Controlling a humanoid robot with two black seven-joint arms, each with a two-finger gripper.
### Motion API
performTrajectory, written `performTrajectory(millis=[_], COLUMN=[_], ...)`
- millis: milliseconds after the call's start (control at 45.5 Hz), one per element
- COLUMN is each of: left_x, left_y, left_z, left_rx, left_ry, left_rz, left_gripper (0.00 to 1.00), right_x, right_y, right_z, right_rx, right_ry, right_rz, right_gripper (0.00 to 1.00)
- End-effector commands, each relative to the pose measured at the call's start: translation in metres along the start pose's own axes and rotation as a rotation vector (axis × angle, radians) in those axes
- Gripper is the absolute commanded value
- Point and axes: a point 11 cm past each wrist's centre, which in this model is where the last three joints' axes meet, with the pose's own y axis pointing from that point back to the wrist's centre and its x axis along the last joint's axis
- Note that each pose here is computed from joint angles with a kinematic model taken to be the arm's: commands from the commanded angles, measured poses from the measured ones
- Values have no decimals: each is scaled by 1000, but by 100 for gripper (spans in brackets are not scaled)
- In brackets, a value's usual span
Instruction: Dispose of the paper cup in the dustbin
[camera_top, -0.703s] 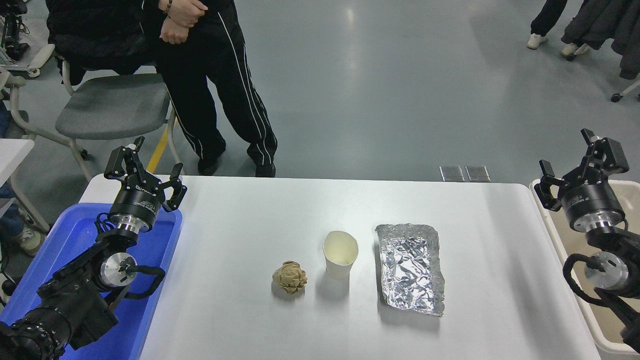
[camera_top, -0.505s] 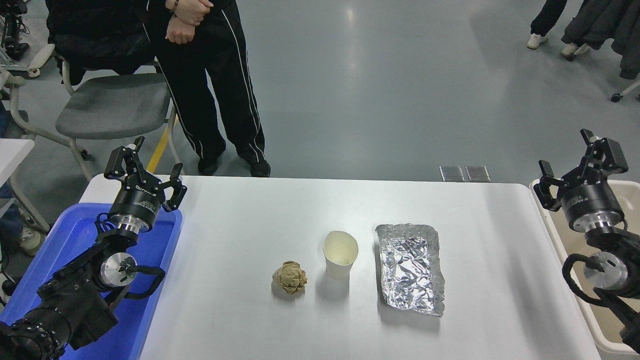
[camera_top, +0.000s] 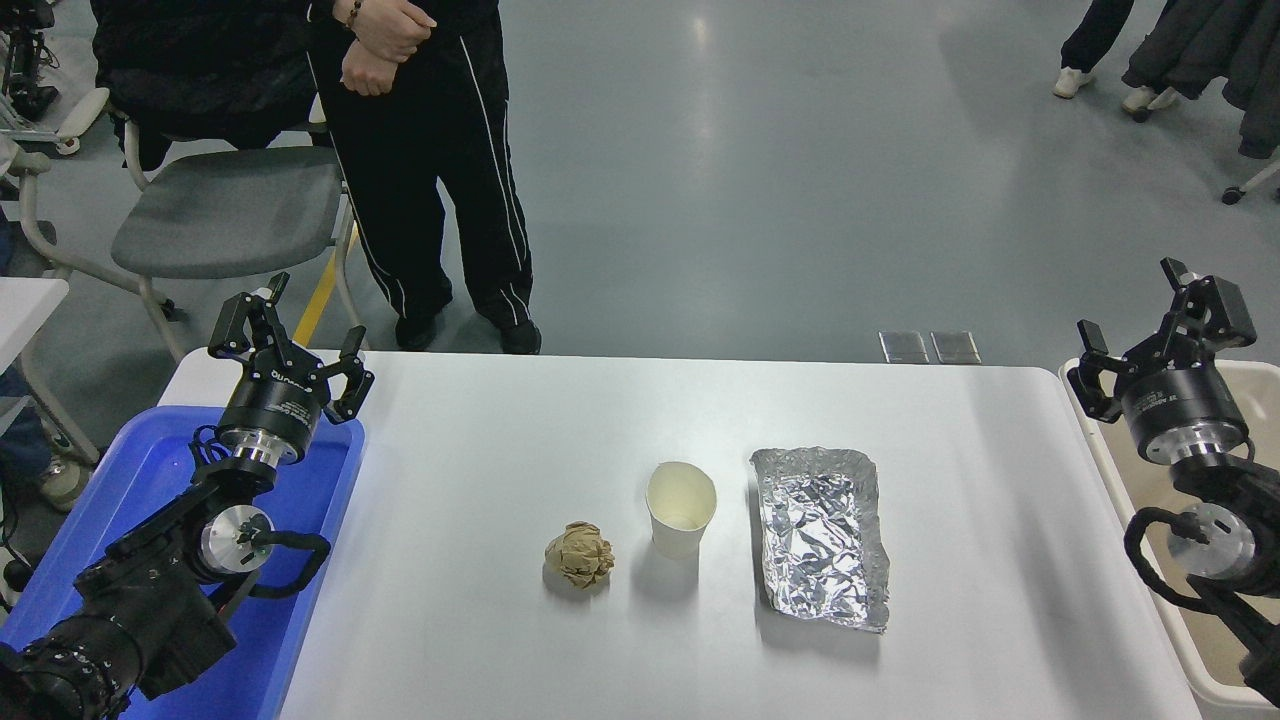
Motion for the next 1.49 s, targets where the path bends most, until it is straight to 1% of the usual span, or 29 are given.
performTrajectory(millis=[0, 462, 593, 659, 923, 1033, 1187, 1385, 1473], left_x=[0, 0, 0, 0, 0, 0, 0, 0, 0], left_y=[0, 0, 0, 0, 0, 0, 0, 0, 0], left_z=[0, 0, 0, 0, 0, 0, 0, 0, 0], left_rx=[0, 0, 0, 0, 0, 0, 0, 0, 0], left_ry=[0, 0, 0, 0, 0, 0, 0, 0, 0], left_rz=[0, 0, 0, 0, 0, 0, 0, 0, 0], left_gripper=[100, 100, 100, 100, 100, 100, 100, 100, 100], right_x=[13, 6, 8, 17, 16, 1, -31, -75, -105], right_y=[1, 1, 1, 0, -19, -34, -55, -81, -83], right_z=[-10, -2, -3, -3, -24, -30, -38, -78, -71], right_rx=[5, -6, -7, -8, 24, -27, -160, -188, -262], right_ry=[47, 30, 35, 50, 103, 239, 567, 941, 1051], right_rz=[2, -5, 2, 25, 25, -53, -245, -442, -569], right_gripper=[100, 100, 100, 100, 100, 100, 100, 100, 100])
